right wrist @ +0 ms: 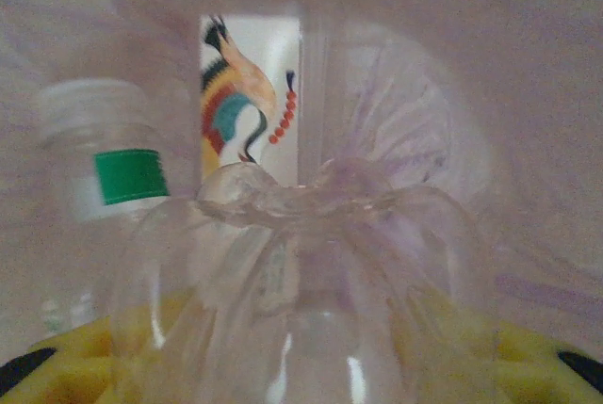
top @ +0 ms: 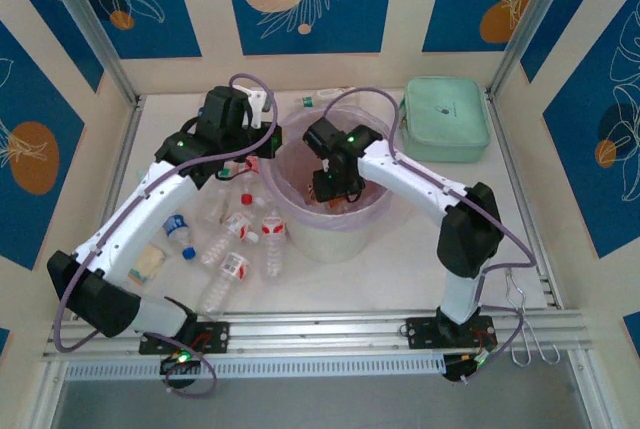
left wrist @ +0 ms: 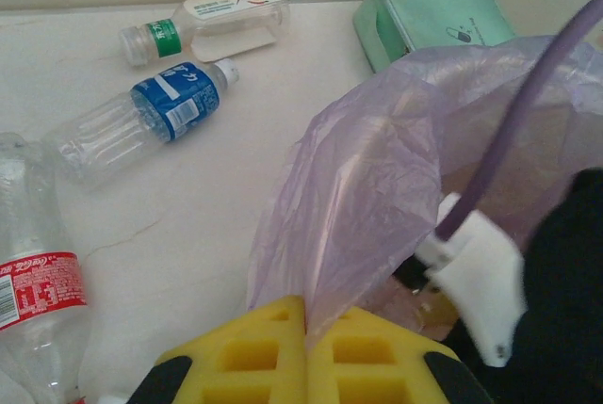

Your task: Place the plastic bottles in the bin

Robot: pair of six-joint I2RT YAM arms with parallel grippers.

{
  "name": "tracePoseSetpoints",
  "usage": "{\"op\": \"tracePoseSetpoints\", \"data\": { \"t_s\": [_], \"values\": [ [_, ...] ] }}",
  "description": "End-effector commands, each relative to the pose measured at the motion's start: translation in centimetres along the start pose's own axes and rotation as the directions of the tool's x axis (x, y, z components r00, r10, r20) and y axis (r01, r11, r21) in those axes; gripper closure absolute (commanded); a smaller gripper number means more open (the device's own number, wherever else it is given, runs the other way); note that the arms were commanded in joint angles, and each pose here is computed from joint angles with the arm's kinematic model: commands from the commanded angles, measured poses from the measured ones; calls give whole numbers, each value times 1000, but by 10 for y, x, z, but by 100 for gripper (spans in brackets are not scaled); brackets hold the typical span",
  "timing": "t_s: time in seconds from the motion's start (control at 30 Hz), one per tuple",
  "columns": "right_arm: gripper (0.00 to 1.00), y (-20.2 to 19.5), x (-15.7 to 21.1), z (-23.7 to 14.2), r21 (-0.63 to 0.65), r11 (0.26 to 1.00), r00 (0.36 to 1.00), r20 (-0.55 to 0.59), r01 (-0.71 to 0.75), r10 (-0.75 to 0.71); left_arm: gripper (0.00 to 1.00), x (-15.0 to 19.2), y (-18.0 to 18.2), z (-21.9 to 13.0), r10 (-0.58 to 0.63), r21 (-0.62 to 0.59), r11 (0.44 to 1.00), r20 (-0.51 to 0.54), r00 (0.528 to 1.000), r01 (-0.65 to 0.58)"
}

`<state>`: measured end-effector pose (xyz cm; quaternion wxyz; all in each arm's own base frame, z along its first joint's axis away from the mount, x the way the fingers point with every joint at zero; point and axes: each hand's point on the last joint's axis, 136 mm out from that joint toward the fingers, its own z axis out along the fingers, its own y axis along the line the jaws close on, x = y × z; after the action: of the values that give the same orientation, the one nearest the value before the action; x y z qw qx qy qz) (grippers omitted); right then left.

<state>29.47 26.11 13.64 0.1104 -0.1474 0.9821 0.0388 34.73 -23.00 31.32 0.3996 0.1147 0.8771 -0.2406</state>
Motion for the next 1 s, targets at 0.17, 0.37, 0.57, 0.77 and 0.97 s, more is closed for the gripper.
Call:
{"op": "tracePoseSetpoints", "data": {
  "t_s": [0.17, 0.37, 0.57, 0.77, 0.97],
  "values": [
    [35, 9, 14, 47, -31, 999, 998, -46, -32, 31, 100, 1, -7, -2, -4, 17, 1000, 2, 1000, 4],
    [16, 6, 18, 39, -13, 1000, 999, -35, -2, 1, 100, 5, -6, 0, -7, 19, 1000, -4, 1000, 7],
    [1, 7, 8, -11, -32, 999, 998, 51, 34, -32, 100, 3, -6, -5, -2, 14, 1000, 1, 1000, 2],
    [1, 5, -3, -101, -59, 994, 975, 211, 89, -75, 100, 5, -5, -9, -5, 10, 1000, 7, 1000, 5],
    [1, 1, 0, -201, -141, 981, 912, 403, 135, -68, 100, 4, -6, -8, -10, 13, 1000, 8, 1000, 10]
  ]
}}
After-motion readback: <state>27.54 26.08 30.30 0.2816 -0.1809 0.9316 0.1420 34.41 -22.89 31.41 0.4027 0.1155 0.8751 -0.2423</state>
